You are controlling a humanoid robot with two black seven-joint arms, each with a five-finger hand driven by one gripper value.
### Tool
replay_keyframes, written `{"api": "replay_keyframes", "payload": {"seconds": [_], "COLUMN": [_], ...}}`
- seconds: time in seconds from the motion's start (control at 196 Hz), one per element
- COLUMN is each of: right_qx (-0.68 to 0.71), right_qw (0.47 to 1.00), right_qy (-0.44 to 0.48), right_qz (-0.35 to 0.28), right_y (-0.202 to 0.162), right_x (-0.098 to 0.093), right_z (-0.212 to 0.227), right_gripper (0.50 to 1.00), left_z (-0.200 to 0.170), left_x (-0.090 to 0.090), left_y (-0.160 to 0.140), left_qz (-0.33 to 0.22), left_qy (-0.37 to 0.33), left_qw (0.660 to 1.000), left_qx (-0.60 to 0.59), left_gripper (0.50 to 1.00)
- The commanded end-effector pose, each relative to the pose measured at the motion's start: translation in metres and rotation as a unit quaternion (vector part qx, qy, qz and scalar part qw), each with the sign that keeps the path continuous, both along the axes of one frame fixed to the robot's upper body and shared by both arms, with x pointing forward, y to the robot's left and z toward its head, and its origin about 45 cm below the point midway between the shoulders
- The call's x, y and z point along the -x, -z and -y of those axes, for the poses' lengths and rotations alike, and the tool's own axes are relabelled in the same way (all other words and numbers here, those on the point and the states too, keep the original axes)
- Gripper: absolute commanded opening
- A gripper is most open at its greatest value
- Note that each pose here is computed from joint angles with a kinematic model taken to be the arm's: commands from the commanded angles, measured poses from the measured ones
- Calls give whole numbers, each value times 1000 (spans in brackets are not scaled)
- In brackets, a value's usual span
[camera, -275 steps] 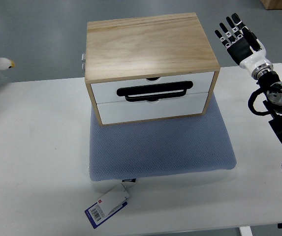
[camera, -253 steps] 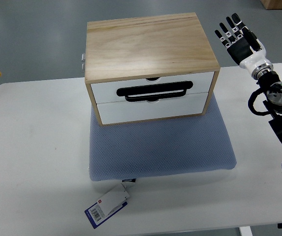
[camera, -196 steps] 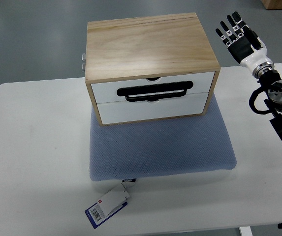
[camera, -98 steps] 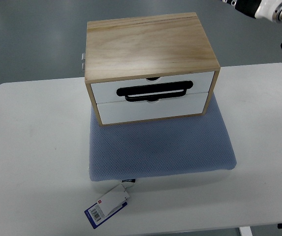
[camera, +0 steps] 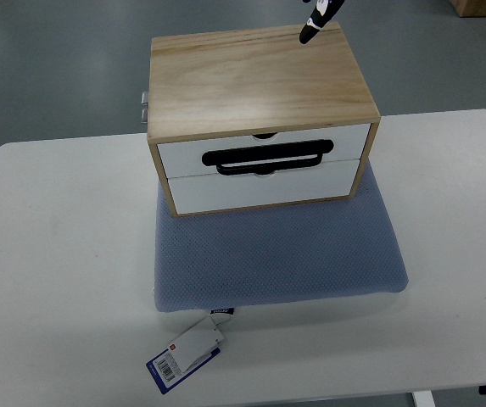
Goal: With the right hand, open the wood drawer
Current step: 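Move the right hand over the cabinet toward the upper drawer handle, then lower the right hand and hook fingers around the upper black handle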
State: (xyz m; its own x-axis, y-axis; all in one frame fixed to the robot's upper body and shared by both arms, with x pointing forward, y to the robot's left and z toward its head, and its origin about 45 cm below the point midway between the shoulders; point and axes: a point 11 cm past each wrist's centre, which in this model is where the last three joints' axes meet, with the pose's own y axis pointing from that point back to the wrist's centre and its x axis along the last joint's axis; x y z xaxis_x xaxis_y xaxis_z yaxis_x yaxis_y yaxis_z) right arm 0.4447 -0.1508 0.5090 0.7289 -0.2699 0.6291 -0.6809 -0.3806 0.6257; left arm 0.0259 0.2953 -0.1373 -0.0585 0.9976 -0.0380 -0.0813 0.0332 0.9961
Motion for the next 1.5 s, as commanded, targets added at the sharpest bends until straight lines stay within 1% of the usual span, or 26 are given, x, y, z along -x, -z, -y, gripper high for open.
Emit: {"api": "replay_keyframes", "payload": {"seconds": [0.0, 0.087, 0.143, 0.194, 0.199, 0.224, 0.296, 0.352, 0.55, 0.887, 1.06, 1.493], "right_qx": [59, 73, 74, 74, 79, 82, 84, 78, 70, 76, 88, 98], "right_qw": [997, 993, 992, 992, 991, 990, 990, 991, 992, 988, 988, 986], "right_qy": [-58, -87, -98, -98, -105, -108, -104, -91, -68, -76, -78, -77], "right_qz": [-7, -26, -34, -34, -37, -41, -50, -65, -84, -108, -102, -111], "right_y": [-1, 3, 8, 8, 13, 16, 28, 45, 74, 97, 103, 121], "right_x": [38, 61, 68, 68, 70, 71, 69, 65, 61, 64, 62, 60], "right_z": [-32, -50, -59, -59, -66, -68, -70, -67, -65, -69, -65, -59], "right_gripper": [944, 942, 942, 942, 940, 940, 940, 940, 940, 942, 942, 942], "left_z": [0, 0, 0, 0, 0, 0, 0, -1, -1, -2, -1, -2], "left_x": [0, 0, 0, 0, 0, 0, 0, 0, 0, 0, 0, 0], "left_y": [0, 0, 0, 0, 0, 0, 0, 0, 0, 0, 0, 0], "left_qz": [0, 0, 0, 0, 0, 0, 0, 0, 0, 0, 0, 0], "left_qy": [1, 0, 0, 0, 0, 0, 1, 0, 0, 0, 0, 0], "left_qw": [1000, 1000, 1000, 1000, 1000, 1000, 1000, 1000, 1000, 1000, 1000, 1000], "left_qx": [0, 0, 0, 0, 0, -1, 0, -2, -2, -3, -2, -3], "left_gripper": [1000, 1000, 1000, 1000, 1000, 1000, 1000, 1000, 1000, 1000, 1000, 1000]}}
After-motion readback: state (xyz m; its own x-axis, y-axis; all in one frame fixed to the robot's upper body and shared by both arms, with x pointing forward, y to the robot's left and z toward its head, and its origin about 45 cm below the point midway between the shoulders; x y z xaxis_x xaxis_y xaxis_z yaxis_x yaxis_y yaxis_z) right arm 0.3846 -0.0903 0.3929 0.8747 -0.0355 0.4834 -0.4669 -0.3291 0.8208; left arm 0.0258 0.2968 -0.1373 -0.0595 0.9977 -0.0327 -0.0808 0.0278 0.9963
